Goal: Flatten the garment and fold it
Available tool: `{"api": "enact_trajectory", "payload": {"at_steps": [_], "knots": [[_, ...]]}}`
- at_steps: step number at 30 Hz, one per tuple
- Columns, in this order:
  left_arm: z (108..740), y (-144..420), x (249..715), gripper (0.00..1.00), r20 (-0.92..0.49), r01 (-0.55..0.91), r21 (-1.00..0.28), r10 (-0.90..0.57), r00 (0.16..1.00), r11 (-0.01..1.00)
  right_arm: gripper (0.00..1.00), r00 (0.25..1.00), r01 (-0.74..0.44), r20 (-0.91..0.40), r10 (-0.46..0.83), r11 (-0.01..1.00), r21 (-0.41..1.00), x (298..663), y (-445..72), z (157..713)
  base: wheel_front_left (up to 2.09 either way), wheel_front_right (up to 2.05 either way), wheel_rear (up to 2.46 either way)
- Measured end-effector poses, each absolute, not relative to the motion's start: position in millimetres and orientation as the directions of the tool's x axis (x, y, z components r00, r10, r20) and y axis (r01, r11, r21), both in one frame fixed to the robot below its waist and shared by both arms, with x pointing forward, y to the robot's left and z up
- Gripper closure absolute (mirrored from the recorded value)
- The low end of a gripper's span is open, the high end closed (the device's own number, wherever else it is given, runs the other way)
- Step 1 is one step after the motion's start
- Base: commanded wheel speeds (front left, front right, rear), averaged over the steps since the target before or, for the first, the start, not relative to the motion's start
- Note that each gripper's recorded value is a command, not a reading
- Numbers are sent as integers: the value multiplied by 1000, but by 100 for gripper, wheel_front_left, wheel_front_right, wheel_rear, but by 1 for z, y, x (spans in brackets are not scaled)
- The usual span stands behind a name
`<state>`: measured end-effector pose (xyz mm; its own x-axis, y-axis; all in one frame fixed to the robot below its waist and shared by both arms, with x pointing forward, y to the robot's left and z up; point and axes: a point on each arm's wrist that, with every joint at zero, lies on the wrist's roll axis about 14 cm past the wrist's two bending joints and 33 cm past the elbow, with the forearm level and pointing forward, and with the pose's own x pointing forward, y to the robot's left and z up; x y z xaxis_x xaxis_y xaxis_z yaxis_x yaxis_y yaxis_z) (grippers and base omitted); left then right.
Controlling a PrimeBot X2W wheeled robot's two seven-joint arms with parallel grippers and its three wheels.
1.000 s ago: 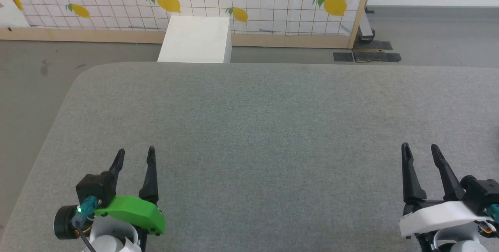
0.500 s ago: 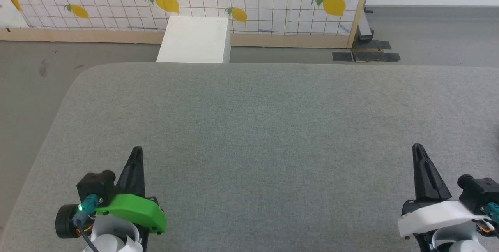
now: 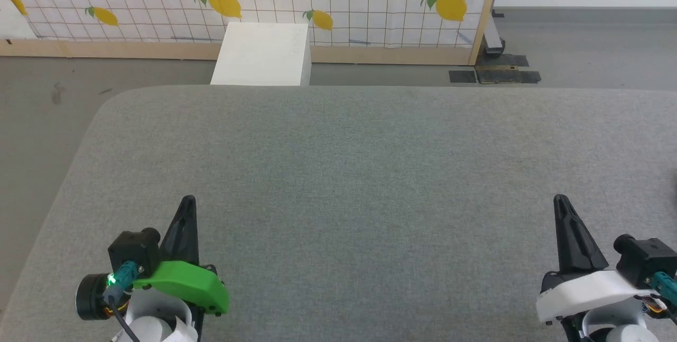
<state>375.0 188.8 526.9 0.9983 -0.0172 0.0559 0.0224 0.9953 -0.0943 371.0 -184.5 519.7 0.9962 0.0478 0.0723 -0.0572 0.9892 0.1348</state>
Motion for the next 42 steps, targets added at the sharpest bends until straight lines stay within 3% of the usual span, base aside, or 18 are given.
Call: {"api": "enact_trajectory", "payload": {"at_steps": [42], "knots": [[533, 180, 377, 100, 55, 27, -36, -25, 998, 999, 100, 996, -89, 34, 87, 994, 66, 370, -174, 520, 0, 0, 0]]}}
